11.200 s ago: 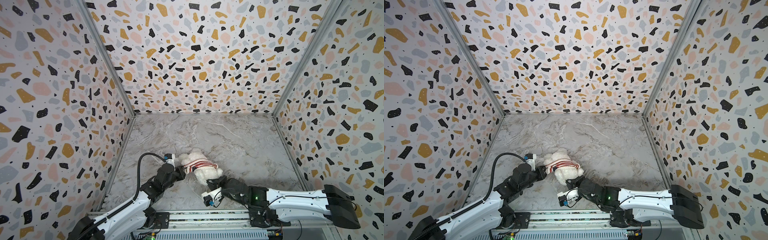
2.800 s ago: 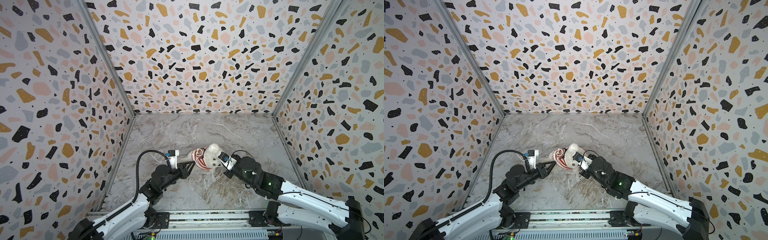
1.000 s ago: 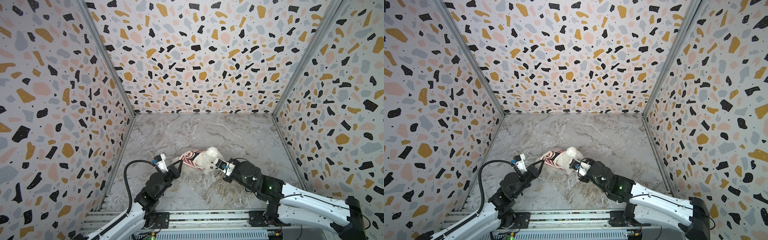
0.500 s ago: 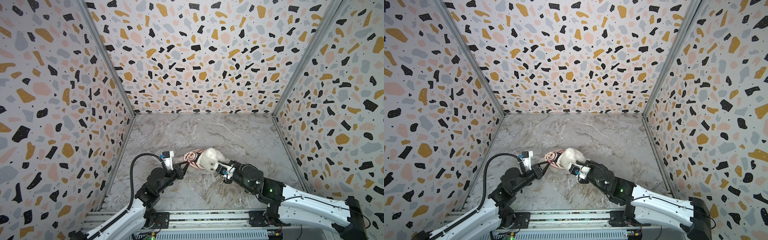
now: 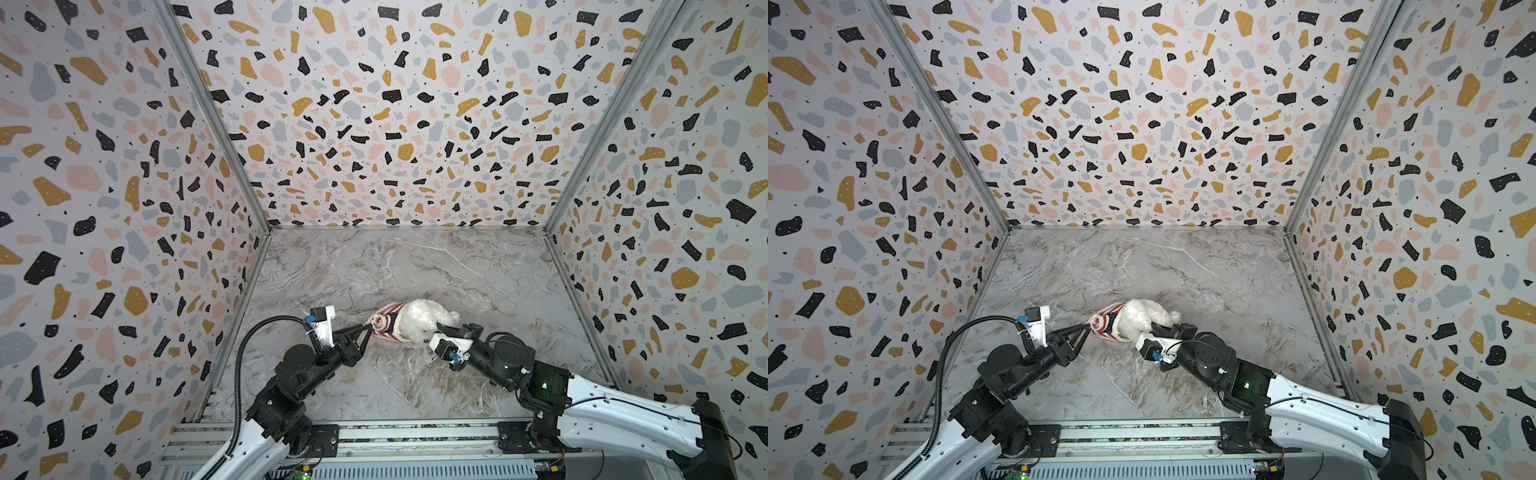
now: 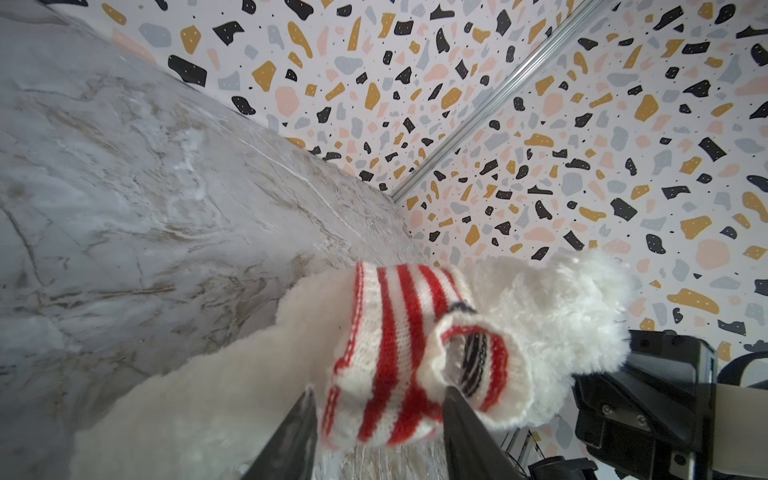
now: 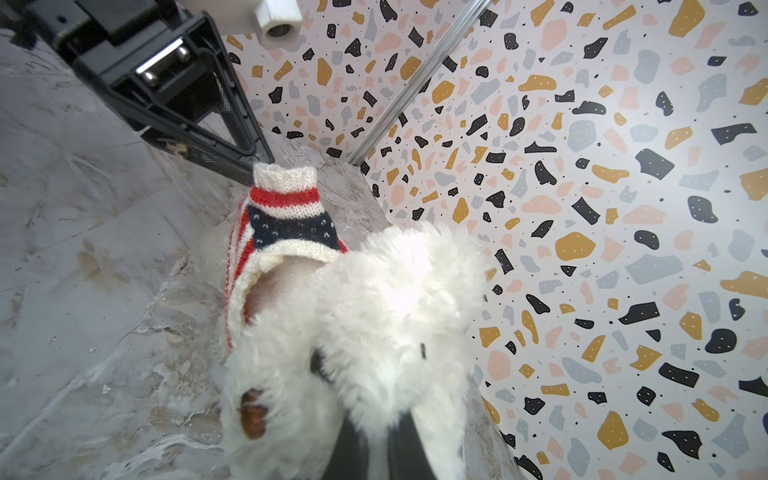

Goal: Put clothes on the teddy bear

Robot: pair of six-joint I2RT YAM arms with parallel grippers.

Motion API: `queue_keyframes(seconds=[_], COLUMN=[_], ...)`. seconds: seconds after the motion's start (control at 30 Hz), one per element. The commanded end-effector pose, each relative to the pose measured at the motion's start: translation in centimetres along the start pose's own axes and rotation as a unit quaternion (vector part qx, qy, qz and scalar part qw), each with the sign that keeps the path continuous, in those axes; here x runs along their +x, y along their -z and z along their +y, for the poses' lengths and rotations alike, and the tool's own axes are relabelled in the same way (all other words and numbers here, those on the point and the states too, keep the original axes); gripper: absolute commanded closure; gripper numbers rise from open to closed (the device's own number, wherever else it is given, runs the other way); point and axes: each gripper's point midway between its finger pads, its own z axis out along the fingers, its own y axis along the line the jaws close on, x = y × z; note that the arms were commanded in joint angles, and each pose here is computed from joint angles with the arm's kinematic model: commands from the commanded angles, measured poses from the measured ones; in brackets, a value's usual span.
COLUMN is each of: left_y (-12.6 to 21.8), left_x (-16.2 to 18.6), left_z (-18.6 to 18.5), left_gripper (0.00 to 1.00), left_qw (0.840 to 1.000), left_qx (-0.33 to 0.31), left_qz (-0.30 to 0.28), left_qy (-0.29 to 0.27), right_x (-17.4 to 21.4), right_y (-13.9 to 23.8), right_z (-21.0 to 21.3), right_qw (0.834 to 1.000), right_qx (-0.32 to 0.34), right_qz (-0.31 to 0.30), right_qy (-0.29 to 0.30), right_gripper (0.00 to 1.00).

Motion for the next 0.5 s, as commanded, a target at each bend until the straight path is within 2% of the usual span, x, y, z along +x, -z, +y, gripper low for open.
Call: queue_keyframes(seconds=[0.0, 0.33, 0.47], left_y=[0.3, -0.5, -0.4], left_x=[-1.1, -0.2, -0.2], left_z=[-0.5, 0.2, 0.1], left_gripper=[0.49, 0.61, 0.63], left_qw=[1.000, 0.999, 1.000], left_qx=[-0.006, -0.029, -0.022], left_qz=[-0.008, 0.025, 0.019], left_qy=[-0.009, -0.009, 0.001], right_x=[-2.2, -1.7, -1.3], right_y=[0.7, 1.3, 1.6], right_z=[-1.5, -1.5, -1.4], right_qw=[0.999, 0.999, 0.999], right_qx=[0.022, 0.027, 0.027], right_qz=[-0.044, -0.044, -0.039], right_qy=[-0.005, -0.010, -0.015], right_gripper=[1.00, 1.00, 1.00])
